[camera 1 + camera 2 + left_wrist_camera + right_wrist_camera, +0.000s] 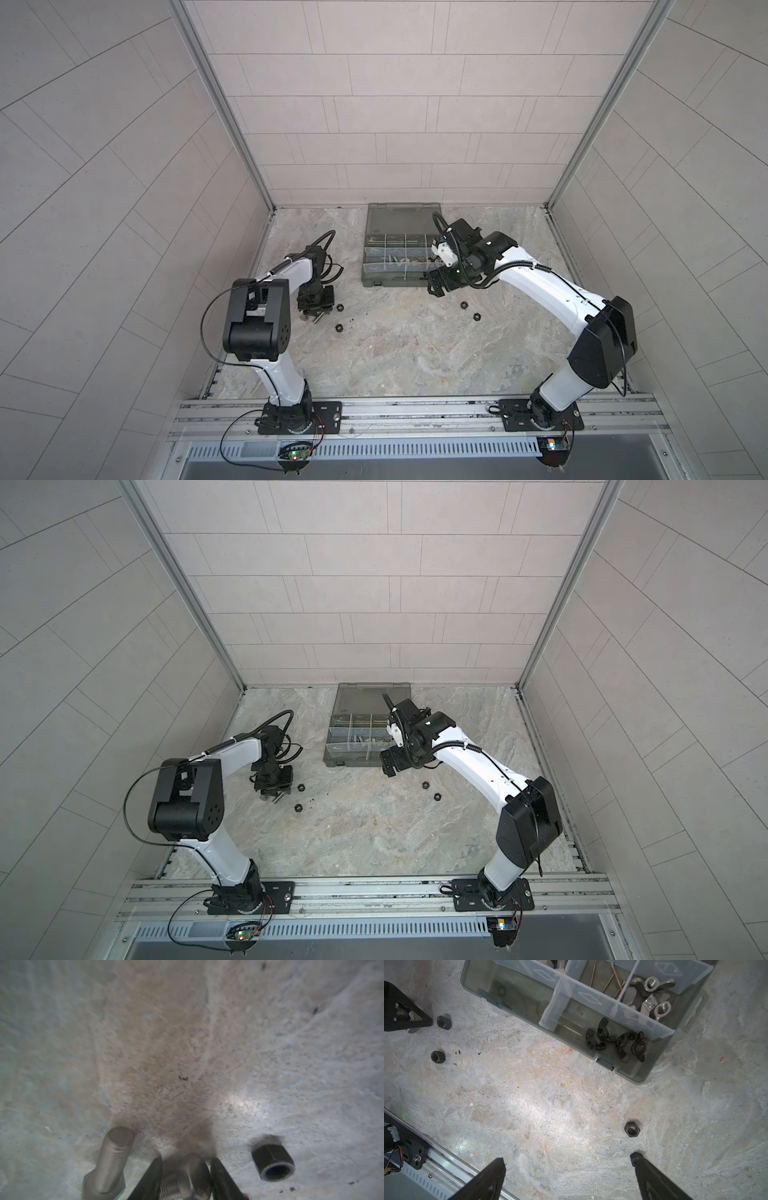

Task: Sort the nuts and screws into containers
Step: 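Lower the left gripper and close it on a silver bolt head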

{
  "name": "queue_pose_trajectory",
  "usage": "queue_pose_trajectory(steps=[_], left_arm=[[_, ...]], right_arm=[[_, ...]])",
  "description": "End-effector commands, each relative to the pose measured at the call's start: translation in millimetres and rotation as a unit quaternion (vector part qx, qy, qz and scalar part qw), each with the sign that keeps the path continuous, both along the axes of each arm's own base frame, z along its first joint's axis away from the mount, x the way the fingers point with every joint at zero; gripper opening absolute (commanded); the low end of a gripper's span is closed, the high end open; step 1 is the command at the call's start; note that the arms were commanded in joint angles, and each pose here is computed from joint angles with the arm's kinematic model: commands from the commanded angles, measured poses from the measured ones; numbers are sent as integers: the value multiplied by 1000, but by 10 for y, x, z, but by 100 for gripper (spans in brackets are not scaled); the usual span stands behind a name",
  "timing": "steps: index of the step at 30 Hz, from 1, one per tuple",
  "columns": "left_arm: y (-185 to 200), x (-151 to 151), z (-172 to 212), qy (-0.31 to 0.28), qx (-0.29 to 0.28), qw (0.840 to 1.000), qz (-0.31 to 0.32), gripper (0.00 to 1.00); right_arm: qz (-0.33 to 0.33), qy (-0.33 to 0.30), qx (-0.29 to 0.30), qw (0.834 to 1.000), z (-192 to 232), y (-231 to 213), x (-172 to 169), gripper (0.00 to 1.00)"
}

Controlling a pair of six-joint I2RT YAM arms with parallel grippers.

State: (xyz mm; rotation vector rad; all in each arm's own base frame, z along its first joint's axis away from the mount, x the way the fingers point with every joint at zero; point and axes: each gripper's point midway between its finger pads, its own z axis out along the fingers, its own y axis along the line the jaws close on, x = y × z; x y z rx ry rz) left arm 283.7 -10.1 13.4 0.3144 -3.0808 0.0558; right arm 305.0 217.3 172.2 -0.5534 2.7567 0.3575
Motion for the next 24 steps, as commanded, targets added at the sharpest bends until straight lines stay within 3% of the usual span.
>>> queue_pose_trajectory(steps=[1,7,13,17,24], left_arm=[[-74,-103,-32,18,-19,1000,9,38],[-131,-5,42,3,-27,1000,14,28],[-136,78,146,-11,-28,999,16,27],[-138,91,246,-25,-27,999,13,41],[-115,8,413,-37,-23,999,8,50]], right_arm=[[0,5,-3,1000,24,-65,-88,99],[-1,6,-3,1000,18,-76,-109,99],[-3,6,-6,1000,8,-111,-140,99],[-4,7,-7,1000,1,-126,-152,99],[-5,10,-3,1000,-15,-117,-168,99]])
